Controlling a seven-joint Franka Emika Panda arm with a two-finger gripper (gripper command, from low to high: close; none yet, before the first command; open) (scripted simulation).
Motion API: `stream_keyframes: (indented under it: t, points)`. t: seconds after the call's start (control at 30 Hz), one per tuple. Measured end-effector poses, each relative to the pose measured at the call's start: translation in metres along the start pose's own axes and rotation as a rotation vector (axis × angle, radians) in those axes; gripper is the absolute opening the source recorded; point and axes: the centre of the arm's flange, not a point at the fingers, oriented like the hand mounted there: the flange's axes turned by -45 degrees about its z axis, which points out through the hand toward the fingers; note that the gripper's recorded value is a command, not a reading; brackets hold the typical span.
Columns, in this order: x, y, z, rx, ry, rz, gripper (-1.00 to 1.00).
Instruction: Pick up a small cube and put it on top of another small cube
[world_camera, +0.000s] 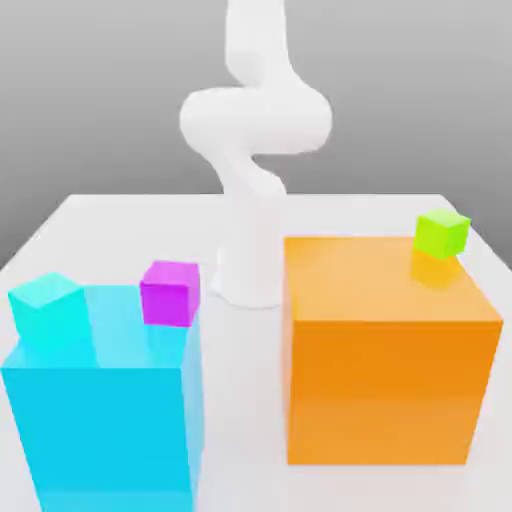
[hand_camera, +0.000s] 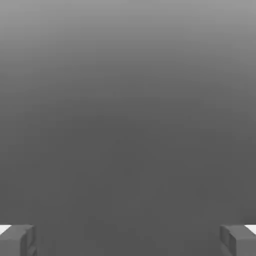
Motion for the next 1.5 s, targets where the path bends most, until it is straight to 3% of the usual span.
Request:
stream_keyframes:
  t: [0.2,0.4,0.8,1.03,1.07,1.5]
  points:
    - [-0.042,0.1,0.119,-0.155,-0.155,0.406,0.0]
    - [-0.132,0.204,0.203,-0.327,-0.279,0.836,0.0]
    - [-0.384,0.319,0.258,-0.702,-0.437,1.698,0.0]
    - [-0.422,0.31,0.308,-0.716,-0.453,1.704,0.0]
    - [-0.429,0.31,0.314,-0.717,-0.453,1.704,-1.0]
    - [-0.397,0.307,0.28,-0.714,-0.452,1.704,-1.0]
